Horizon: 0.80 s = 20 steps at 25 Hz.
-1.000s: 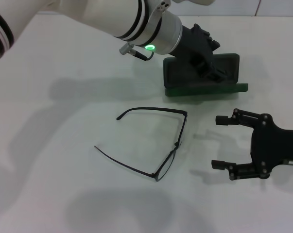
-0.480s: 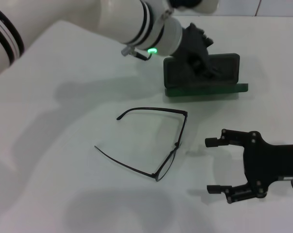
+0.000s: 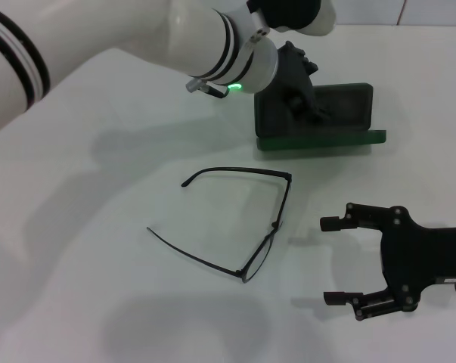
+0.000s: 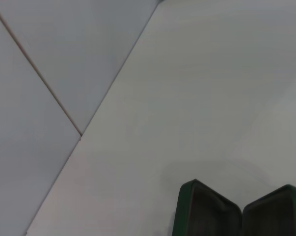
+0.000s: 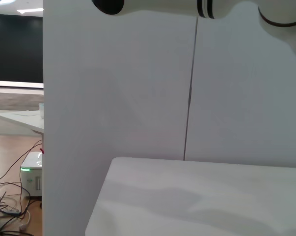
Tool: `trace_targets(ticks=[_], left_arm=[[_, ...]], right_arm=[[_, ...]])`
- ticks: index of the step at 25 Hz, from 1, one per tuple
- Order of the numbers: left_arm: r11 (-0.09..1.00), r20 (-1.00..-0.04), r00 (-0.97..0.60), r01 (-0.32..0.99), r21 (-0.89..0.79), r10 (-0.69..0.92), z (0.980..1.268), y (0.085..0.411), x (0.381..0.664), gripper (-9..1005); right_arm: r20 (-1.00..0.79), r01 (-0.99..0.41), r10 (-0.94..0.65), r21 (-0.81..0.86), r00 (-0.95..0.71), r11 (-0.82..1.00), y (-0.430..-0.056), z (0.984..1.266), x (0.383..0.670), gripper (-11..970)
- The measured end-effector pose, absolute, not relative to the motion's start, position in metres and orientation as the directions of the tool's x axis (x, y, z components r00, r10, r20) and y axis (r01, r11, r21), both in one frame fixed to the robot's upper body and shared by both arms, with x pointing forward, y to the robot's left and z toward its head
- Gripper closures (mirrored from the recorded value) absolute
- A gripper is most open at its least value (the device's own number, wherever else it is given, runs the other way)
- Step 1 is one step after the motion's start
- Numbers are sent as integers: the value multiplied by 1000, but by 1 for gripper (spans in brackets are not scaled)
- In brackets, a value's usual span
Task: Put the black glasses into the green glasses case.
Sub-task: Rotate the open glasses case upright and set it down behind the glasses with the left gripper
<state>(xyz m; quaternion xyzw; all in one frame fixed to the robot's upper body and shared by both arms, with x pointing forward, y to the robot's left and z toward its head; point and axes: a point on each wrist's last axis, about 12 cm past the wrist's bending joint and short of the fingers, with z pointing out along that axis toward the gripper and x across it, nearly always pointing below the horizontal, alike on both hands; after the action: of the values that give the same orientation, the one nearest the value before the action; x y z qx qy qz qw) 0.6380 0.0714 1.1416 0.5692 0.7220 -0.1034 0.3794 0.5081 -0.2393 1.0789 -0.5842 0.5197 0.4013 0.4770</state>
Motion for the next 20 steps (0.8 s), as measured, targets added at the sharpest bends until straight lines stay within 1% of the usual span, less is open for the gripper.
trace_targets(ticks=[5, 6, 9, 14, 20], left_arm=[[315, -641, -57, 902, 296, 766, 1138, 67, 641, 237], [302, -623, -54, 905, 300, 781, 1135, 66, 641, 237], [281, -608, -42, 911, 303, 793, 1133, 63, 639, 237], [214, -569, -1, 927, 308, 822, 1129, 57, 632, 237], [189, -579, 24, 934, 305, 815, 1134, 54, 626, 237]], right_arm=[[-964, -990, -225, -143, 141, -7, -238, 1079, 509, 87], [-964, -990, -225, -143, 141, -7, -238, 1079, 509, 87], [-964, -990, -226, -143, 141, -3, -238, 1079, 509, 88], [-963, -990, -232, -142, 137, 4, -240, 1078, 509, 89], [-963, -990, -231, -141, 137, 1, -242, 1079, 509, 90]])
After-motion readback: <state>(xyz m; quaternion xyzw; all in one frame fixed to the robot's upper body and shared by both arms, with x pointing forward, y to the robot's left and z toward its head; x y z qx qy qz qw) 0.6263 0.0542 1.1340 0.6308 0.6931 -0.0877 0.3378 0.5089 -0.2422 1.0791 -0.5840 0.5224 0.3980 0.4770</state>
